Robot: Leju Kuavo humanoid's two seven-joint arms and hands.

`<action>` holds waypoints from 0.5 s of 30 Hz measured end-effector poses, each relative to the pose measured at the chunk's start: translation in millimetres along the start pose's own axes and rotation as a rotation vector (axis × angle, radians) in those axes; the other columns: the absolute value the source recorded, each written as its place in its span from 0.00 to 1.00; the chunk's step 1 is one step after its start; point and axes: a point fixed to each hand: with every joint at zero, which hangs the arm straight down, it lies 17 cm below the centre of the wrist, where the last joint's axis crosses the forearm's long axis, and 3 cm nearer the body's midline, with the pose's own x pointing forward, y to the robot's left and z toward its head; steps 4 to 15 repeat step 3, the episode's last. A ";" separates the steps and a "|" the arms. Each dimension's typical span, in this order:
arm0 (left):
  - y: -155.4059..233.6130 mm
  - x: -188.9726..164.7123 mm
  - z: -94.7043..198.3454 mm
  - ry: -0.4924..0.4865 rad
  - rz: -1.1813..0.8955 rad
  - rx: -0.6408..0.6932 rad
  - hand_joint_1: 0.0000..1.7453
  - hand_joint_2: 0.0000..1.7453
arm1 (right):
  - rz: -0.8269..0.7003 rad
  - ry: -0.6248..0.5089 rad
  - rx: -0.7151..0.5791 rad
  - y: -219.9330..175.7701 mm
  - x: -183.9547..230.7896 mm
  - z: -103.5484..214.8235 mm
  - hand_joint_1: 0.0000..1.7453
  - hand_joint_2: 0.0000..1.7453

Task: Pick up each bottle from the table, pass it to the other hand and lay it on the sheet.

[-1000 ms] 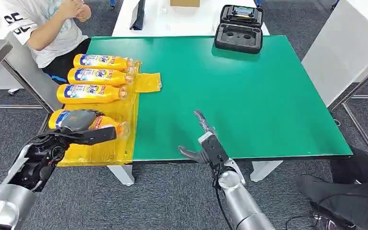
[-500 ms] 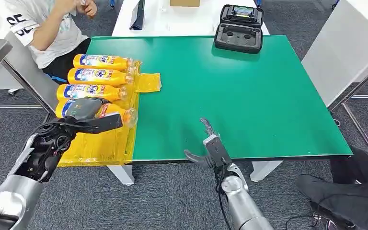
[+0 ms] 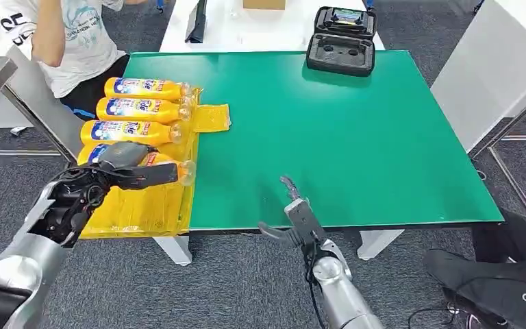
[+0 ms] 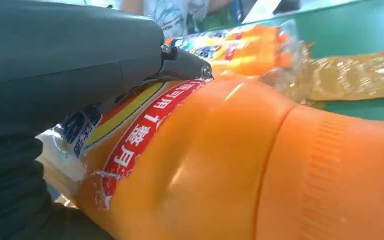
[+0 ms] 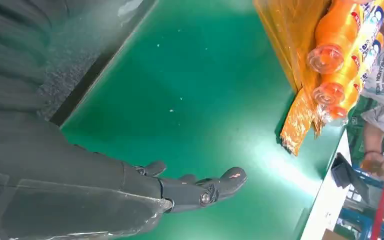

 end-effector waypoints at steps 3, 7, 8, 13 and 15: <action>-10.6 -10.7 -0.6 0.028 -0.009 -0.044 1.00 1.00 | -0.002 0.003 0.001 0.8 -0.8 -0.2 0.00 1.00; -10.6 -10.7 -0.6 0.028 -0.009 -0.044 1.00 1.00 | -0.002 0.003 0.001 0.8 -0.8 -0.2 0.00 1.00; -10.6 -10.7 -0.6 0.028 -0.009 -0.044 1.00 1.00 | -0.002 0.003 0.001 0.8 -0.8 -0.2 0.00 1.00; -10.6 -10.7 -0.6 0.028 -0.009 -0.044 1.00 1.00 | -0.002 0.003 0.001 0.8 -0.8 -0.2 0.00 1.00; -10.6 -10.7 -0.6 0.028 -0.009 -0.044 1.00 1.00 | -0.002 0.003 0.001 0.8 -0.8 -0.2 0.00 1.00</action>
